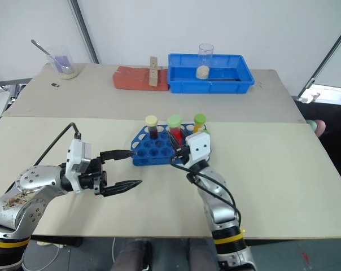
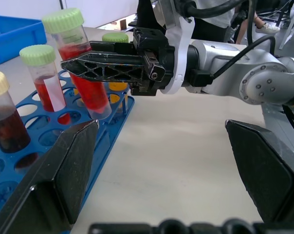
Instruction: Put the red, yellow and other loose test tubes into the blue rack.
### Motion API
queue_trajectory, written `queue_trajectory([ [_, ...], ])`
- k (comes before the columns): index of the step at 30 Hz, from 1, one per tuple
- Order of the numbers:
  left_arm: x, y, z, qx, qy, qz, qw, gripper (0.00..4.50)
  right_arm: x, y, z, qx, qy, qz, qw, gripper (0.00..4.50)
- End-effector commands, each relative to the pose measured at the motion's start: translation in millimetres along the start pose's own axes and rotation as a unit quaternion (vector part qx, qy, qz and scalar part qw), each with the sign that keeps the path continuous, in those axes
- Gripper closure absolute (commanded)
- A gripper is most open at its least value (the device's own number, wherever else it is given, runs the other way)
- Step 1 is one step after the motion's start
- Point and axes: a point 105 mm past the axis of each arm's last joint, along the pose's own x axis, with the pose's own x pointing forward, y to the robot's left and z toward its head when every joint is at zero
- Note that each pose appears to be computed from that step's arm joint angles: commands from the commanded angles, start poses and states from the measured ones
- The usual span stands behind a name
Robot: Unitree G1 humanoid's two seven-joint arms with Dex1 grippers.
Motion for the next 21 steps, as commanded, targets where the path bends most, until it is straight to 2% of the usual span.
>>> queue_trajectory([
  [1, 1.9, -0.8, 17.7, 0.021, -0.019, -0.002, 1.0, 0.0, -1.0, -2.7, 2.6, 0.004, -0.018, -0.019, 1.0, 3.5],
  [8, 5.9, 4.5, 24.5, 0.019, -0.03, 0.012, 0.999, 0.0, -1.5, -7.1, 1.7, 0.018, -0.028, -0.043, 0.998, 3.5],
  [14, 4.7, 7.1, 24.0, 0.021, -0.022, 0.018, 0.999, 0.0, -4.9, -0.6, 1.1, 0.031, -0.032, -0.027, 0.999, 3.5],
  [16, 3.9, 9.1, 23.7, 0.021, -0.019, 0.022, 0.999, 0.0, -8.4, 2.2, -0.9, 0.036, -0.025, -0.019, 0.999, 2.48],
  [20, -0.4, 14.2, 21.3, 0.025, 0.003, 0.032, 0.999, 0.0, -19.4, 6.5, -6.3, 0.016, 0.004, 0.008, 1.0, 1.2],
  [21, -1.9, 16.1, 21.4, 0.031, 0.014, 0.035, 0.999, 0.0, -23.9, 6.7, -7.4, 0.007, 0.015, 0.021, 1.0, 1.2],
])
